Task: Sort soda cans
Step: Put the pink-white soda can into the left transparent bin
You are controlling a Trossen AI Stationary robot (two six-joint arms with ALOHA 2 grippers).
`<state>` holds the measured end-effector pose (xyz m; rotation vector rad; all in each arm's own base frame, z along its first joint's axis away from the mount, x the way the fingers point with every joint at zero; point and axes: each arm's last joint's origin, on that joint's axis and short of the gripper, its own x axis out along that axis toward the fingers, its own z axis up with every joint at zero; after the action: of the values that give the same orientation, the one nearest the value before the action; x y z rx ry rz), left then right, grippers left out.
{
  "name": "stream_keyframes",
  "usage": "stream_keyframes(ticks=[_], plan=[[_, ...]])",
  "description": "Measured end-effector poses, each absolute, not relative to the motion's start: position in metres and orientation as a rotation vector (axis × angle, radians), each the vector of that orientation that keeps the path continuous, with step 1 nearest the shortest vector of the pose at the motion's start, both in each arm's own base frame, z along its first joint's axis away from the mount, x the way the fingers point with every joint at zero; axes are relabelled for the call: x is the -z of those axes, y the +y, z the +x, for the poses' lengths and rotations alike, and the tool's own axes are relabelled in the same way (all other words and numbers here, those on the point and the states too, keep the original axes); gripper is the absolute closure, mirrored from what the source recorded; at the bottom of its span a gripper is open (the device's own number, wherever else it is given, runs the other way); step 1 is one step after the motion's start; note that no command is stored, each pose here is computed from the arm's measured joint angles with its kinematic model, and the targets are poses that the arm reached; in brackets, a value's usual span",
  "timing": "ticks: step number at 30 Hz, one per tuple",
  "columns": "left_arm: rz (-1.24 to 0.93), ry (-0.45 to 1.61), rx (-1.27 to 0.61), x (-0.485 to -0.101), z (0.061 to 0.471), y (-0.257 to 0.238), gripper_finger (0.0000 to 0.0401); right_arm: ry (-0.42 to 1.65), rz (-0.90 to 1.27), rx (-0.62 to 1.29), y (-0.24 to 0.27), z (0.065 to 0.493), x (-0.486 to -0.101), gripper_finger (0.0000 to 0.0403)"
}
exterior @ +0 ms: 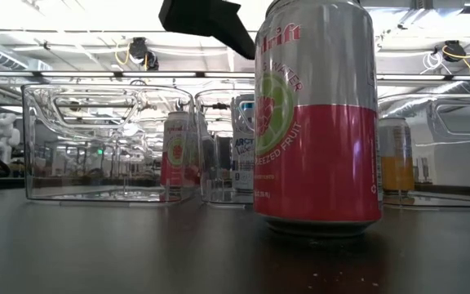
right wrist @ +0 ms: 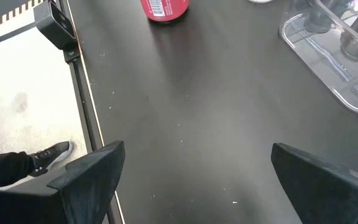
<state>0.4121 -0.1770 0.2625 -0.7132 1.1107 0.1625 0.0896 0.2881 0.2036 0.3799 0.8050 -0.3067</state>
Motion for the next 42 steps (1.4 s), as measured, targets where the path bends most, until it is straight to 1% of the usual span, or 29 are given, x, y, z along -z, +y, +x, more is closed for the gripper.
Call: stream_keyframes(ticks=[16,29,34,40,42], plan=[[-0.709,1.109,-0.163,-0.263,0.412,-0.177,0.0012,0.805,0.386,0.304,0.289,0.09,-0.203,0.0005],[-0.715,1.026,-0.147,-0.28,0.416,-0.178,0.0012,0.802,0.404,0.312,0.289,0.09,-0.203,0.0005],[-0.713,0.976,-0.116,-0.297,0.419,-0.178,0.0012,0.802,0.405,0.311,0.289,0.09,-0.203,0.0005],[-0.682,0.819,-0.043,-0.342,0.423,-0.176,0.0012,0.802,0.412,0.308,0.29,0.09,-0.203,0.0005],[-0.66,0.777,-0.042,-0.352,0.423,-0.174,0.0012,0.802,0.413,0.308,0.29,0.09,-0.203,0.0005]])
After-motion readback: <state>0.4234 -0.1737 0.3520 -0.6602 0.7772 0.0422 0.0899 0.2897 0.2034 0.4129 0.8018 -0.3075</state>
